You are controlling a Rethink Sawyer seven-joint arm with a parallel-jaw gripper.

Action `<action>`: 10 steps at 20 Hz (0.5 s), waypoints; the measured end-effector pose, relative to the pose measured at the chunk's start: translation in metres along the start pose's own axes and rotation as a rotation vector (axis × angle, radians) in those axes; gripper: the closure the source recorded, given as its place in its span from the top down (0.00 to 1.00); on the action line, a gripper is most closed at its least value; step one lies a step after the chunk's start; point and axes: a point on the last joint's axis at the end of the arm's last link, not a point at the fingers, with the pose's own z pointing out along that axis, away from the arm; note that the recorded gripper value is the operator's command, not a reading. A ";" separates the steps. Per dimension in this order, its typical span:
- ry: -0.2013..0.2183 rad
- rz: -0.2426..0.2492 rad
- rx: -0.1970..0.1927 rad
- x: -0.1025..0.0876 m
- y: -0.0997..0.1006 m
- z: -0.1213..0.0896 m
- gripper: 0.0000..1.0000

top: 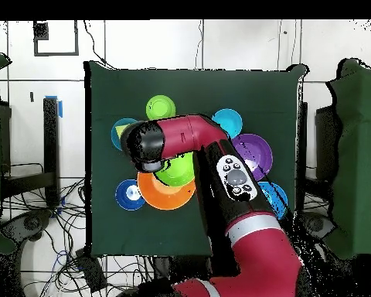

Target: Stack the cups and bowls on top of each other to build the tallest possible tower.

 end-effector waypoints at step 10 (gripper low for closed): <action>-0.024 0.027 0.008 -0.003 -0.019 -0.015 0.00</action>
